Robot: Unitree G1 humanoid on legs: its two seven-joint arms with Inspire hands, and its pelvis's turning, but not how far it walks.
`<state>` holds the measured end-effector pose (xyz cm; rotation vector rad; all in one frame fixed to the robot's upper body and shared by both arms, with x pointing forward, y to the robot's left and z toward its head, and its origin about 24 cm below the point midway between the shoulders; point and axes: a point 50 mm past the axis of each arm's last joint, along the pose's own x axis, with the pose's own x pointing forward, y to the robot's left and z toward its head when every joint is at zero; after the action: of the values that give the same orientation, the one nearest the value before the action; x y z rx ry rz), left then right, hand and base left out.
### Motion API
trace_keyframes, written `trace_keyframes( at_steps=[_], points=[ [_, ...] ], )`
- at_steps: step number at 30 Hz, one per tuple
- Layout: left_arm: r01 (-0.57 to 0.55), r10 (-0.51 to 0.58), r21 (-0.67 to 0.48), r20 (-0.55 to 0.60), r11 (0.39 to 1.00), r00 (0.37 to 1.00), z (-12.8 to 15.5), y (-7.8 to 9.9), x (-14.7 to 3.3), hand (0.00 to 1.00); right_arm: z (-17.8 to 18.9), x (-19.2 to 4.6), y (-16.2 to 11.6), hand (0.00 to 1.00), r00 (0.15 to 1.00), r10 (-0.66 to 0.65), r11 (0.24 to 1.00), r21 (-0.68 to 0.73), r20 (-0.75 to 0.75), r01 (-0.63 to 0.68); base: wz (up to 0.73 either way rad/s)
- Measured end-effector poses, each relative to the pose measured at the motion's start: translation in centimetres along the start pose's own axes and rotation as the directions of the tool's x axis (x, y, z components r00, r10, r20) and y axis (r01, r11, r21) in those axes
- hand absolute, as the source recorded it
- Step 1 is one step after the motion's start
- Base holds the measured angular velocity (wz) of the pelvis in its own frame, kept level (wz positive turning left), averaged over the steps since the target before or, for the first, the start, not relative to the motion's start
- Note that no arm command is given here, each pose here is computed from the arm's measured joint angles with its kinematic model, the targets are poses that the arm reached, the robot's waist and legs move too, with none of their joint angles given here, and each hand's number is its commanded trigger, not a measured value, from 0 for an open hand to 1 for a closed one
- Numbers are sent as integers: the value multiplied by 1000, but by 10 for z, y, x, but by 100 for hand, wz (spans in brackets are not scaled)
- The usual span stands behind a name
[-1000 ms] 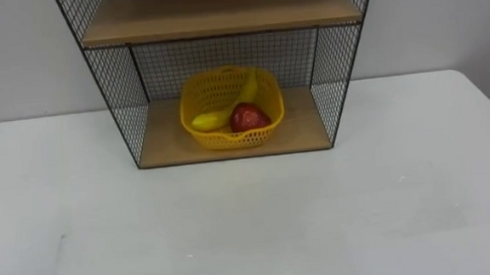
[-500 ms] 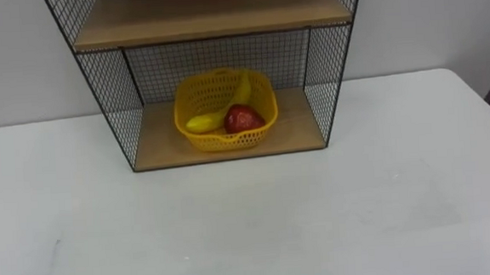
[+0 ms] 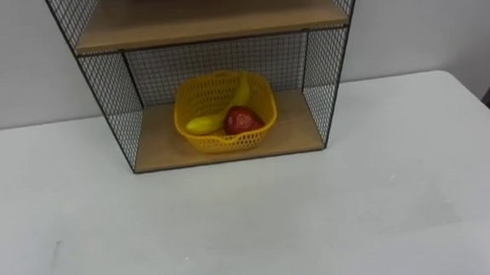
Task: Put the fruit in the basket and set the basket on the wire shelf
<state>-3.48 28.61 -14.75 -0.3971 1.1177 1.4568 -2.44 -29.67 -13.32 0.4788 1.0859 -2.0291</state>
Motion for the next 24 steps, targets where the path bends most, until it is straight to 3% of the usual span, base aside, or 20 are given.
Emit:
trace_keyframes(
  at_steps=[5,11,18,24],
  points=[
    [138,-137,181,-17,974,990,-8,-11,-3,0,-3,-3,5,0,994,71,985,-163,84,-57,-3],
    [176,-161,269,-78,947,984,-23,-7,-5,0,-7,-4,10,0,964,208,915,-381,166,-132,-4],
    [220,-197,392,-100,893,975,-27,-5,-5,0,-22,2,5,0,953,291,831,-515,79,-211,0],
    [249,-232,531,-100,810,968,-27,-12,-6,0,-35,7,0,0,918,398,638,-720,4,-273,1]
  ],
)
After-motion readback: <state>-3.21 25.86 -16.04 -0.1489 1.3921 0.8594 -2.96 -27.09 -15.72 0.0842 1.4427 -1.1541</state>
